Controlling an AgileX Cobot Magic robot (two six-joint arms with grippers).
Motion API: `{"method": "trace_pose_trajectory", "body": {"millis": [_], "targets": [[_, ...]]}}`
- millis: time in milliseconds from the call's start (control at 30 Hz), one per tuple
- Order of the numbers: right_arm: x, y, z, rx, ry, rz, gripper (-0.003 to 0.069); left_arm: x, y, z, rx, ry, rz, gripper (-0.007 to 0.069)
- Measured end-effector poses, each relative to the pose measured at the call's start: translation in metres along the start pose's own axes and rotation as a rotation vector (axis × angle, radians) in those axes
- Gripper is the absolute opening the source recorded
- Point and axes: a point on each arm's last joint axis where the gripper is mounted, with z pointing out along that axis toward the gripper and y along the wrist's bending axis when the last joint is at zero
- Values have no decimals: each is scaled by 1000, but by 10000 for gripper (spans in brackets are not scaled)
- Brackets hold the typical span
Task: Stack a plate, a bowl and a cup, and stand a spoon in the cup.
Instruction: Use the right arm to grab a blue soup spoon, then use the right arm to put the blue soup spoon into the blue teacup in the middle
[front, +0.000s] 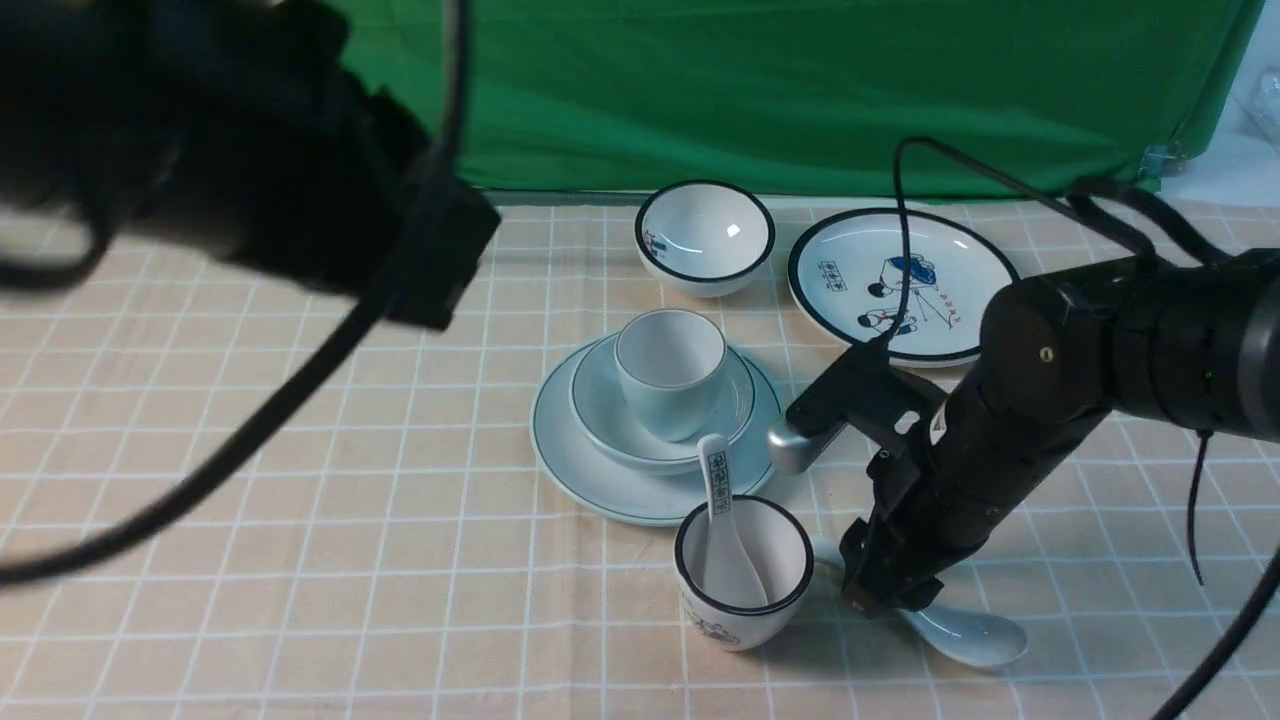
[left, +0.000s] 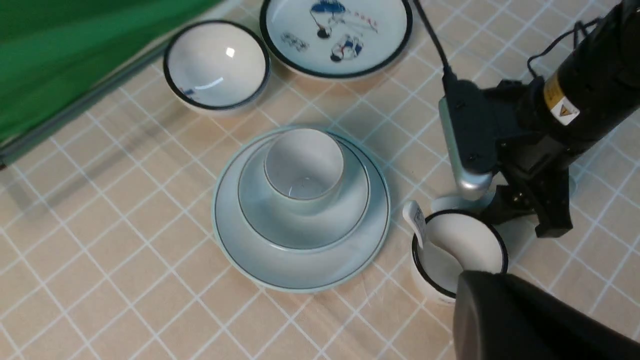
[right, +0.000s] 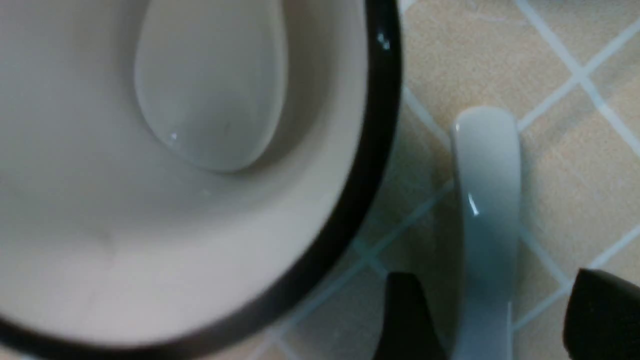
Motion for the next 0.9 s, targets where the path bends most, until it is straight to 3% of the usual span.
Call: {"method": "trace_pose_trajectory", "body": {"millis": [233, 333, 367, 400, 433, 500, 633, 733, 900], "targets": [[-2, -3, 17, -3, 20, -19, 430, 52, -8, -20, -46, -159, -25, 1], [-4, -5, 18, 2, 22, -24, 360, 63, -10, -23, -47, -188, -34, 1], [-3, -6, 19, 8, 25, -29, 301, 67, -11, -24, -46, -191, -38, 1], [-3, -6, 19, 8, 25, -29, 292, 67, -11, -23, -45, -191, -40, 1], [-3, -8, 18, 13, 28, -30, 205, 68, -11, -24, -42, -194, -43, 1], [-2, -8, 16, 9, 33, -26, 158, 68, -11, -24, -40, -194, -46, 1], [3, -2, -8, -1, 42, 9, 163, 68, -12, -24, -27, -197, -64, 1], [-1, -1, -41, 54, -85, 59, 163, 68, -13, -24, -22, -200, -71, 2], [-22, -3, -99, 190, -644, 202, 163, 66, -12, -24, -25, -221, -75, 2]]}}
